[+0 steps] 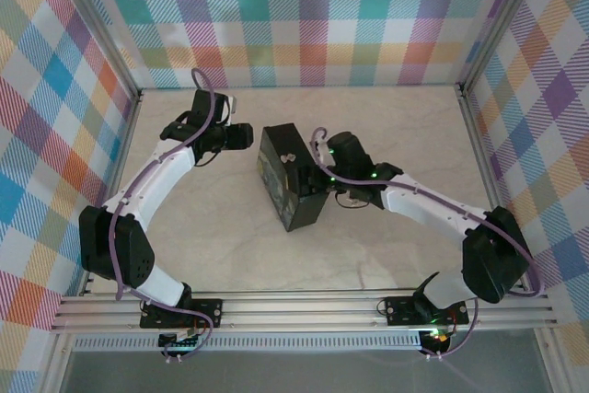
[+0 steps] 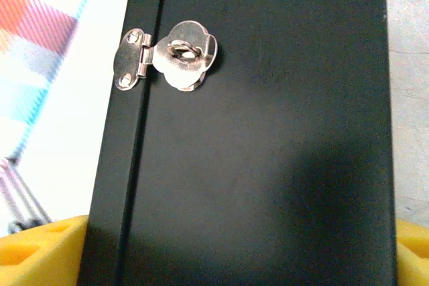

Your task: Unlock the padlock with the key

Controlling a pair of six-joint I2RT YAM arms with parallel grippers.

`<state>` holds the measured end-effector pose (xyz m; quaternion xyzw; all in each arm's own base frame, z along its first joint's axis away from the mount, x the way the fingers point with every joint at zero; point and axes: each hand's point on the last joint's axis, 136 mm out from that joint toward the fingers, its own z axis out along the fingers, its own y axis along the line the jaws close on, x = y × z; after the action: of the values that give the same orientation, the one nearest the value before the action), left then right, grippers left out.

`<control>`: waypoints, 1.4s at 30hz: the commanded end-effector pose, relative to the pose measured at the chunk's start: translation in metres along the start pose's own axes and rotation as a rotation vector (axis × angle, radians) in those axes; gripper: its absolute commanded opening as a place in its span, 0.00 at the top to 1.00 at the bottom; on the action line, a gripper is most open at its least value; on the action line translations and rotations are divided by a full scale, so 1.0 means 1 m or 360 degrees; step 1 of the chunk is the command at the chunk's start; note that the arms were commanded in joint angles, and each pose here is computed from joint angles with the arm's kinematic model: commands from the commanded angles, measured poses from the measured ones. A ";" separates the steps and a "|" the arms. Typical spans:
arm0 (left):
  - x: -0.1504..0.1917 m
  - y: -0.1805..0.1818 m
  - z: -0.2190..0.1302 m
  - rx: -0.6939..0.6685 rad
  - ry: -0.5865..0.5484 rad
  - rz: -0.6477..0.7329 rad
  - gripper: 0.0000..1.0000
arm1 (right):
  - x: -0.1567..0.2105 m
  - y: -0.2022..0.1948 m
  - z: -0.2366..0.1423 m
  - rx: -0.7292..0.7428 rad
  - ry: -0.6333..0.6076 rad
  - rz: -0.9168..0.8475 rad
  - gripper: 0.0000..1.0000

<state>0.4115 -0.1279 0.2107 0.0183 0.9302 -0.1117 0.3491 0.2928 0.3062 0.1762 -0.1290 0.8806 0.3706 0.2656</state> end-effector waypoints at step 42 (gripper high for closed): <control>0.009 -0.001 0.103 0.0068 0.0263 -0.0042 0.42 | -0.033 -0.097 0.036 -0.0035 0.0133 0.0436 0.00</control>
<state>0.4672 -0.1535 0.1124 0.0219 0.9573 -0.1282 0.2582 0.3768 0.2746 0.0965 -0.0010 0.8902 0.4302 0.1501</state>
